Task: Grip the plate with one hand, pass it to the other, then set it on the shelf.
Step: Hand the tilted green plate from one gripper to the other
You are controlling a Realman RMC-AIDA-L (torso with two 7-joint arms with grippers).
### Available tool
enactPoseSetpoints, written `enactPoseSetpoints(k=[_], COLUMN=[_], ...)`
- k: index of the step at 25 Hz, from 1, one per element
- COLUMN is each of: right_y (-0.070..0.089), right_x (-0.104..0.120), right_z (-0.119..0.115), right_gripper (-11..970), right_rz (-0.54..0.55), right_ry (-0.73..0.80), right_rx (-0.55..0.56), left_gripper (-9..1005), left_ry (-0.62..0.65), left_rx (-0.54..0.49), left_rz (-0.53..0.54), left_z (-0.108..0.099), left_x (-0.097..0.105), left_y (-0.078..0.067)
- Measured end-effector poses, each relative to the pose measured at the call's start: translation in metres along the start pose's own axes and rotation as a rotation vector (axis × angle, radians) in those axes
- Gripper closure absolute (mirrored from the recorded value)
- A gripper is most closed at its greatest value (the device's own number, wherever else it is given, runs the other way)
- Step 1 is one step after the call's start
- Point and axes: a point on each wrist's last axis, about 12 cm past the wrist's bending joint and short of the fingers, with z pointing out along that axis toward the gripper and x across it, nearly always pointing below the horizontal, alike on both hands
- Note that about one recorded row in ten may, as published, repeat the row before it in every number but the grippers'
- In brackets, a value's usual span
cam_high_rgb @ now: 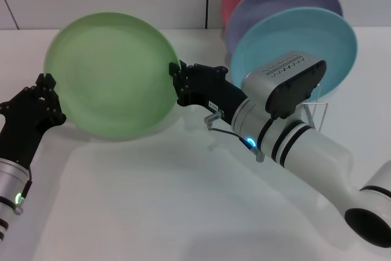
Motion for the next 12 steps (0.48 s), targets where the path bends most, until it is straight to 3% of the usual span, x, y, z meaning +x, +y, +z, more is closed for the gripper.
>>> enactPoseSetpoints(k=[12], right_y=[-0.0079], right_x=[-0.0029], right_z=[-0.0001], right_gripper=[908], right_rz=[0.021], right_ry=[-0.016], right_rx=[0.039], left_gripper=[965], left_ry=[0.003], left_rx=[-0.004], left_rz=[-0.004], left_z=[-0.0028], left_x=[0.0011], left_y=[0.0000])
